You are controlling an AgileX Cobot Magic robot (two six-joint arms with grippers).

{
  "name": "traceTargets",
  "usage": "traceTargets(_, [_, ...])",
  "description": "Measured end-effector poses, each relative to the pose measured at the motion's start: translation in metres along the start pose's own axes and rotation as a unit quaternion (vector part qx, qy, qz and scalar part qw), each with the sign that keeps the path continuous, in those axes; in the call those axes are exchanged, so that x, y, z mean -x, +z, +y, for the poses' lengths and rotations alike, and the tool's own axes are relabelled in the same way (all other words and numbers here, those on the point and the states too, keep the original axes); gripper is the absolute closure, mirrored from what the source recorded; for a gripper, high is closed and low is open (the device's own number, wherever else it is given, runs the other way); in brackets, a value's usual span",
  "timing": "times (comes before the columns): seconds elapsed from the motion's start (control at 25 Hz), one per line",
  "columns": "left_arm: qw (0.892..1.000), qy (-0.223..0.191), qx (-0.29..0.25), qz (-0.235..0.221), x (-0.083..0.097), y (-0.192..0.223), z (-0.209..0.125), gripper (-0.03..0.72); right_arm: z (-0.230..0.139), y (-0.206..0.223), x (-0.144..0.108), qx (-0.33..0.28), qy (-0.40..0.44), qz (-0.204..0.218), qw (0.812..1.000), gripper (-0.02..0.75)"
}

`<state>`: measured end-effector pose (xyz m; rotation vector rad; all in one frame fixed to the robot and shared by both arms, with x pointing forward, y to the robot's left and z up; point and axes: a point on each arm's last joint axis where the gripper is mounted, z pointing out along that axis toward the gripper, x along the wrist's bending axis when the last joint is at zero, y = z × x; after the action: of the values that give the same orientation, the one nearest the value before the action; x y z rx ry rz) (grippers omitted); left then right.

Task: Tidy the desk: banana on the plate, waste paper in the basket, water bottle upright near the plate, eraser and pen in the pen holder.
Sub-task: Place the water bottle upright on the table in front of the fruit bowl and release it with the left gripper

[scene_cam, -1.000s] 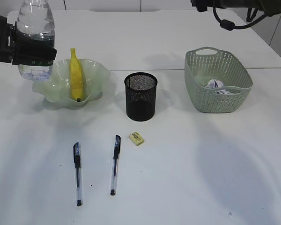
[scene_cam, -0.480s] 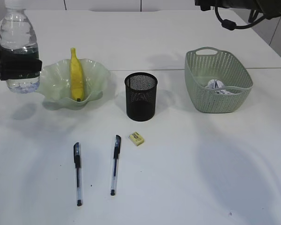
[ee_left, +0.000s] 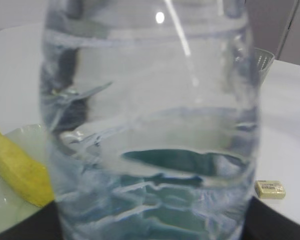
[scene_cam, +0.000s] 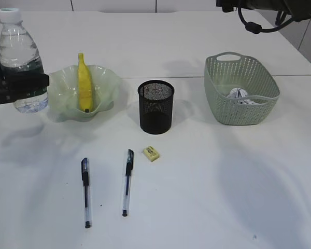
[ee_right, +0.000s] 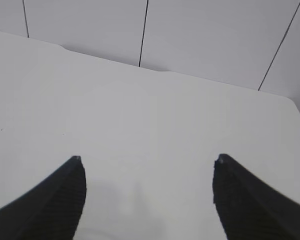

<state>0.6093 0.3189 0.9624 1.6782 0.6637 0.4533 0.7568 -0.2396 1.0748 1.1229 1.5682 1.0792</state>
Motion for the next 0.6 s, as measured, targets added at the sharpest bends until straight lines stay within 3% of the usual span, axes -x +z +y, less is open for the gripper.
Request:
traceTargets(0.28, [1.0,0.008,-0.018,0.001,0.012,-0.003,-0.02,0.311,0.0,0.0,0.0,0.0,0.0,0.0,1.0,0.147])
traceTargets(0.6, [1.0,0.017,-0.018,0.003,0.013,-0.003,-0.024,0.311,0.0,0.0,0.0,0.0,0.001,0.0,1.0,0.147])
